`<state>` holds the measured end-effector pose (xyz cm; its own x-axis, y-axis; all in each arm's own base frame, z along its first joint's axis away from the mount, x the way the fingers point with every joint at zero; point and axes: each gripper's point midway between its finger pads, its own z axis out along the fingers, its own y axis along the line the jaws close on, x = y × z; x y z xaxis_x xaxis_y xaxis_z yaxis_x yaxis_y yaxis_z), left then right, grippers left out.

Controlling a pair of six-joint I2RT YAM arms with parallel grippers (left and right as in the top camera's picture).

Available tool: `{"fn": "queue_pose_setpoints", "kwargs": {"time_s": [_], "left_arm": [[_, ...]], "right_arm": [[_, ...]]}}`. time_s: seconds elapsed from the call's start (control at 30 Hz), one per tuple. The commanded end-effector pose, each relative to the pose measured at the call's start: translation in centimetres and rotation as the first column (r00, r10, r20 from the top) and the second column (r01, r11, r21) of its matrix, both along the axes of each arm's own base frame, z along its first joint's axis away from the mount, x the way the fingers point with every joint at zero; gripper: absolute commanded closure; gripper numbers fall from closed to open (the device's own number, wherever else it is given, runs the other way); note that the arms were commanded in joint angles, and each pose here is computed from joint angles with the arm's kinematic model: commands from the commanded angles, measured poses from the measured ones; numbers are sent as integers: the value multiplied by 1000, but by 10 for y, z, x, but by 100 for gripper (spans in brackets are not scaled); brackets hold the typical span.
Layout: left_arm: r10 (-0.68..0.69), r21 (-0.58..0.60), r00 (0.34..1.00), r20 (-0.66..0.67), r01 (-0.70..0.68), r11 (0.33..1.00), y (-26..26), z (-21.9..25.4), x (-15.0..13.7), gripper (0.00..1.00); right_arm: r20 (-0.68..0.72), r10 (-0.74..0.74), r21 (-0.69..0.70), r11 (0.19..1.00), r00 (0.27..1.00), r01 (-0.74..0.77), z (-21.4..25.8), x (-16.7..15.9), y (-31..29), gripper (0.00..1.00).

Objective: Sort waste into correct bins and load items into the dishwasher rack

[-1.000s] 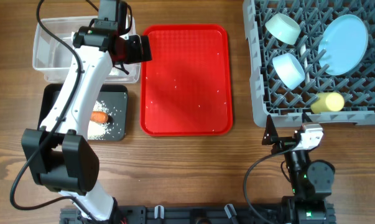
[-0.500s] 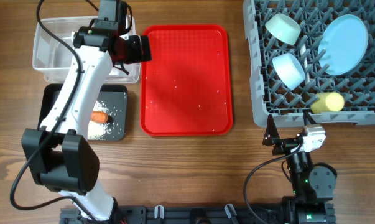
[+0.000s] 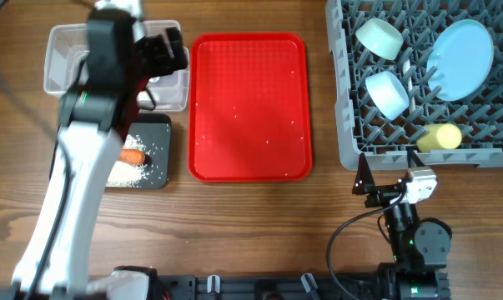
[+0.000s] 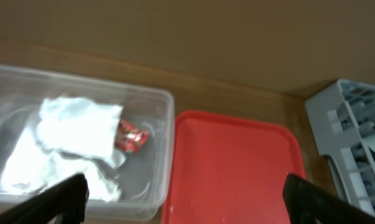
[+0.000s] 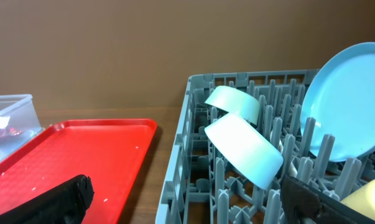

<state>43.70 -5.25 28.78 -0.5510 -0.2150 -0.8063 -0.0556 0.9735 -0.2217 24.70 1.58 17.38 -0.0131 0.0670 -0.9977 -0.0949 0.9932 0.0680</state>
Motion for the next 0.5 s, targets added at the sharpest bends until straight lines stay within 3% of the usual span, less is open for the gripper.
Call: {"fn": "queue_pose_setpoints", "kwargs": {"time_s": [0.0,0.17,0.3,0.47], "left_arm": [[48,-27,995,91,-46,999,33,-24,-50,0],[112,-70,962,251,-97,993,68,-60,-133,0],[86,6,916,391,-95,995,70,-72,-165,0],[66,39,860,507,-99,994,68,-89,-184,0]], "right_arm": [[3,21,12,1000,1000,-21,1,-1,4,0],[3,22,12,1000,1000,-22,1,-1,4,0],[3,22,12,1000,1000,-22,1,-1,4,0],[3,22,12,1000,1000,-22,1,-1,4,0]]}}
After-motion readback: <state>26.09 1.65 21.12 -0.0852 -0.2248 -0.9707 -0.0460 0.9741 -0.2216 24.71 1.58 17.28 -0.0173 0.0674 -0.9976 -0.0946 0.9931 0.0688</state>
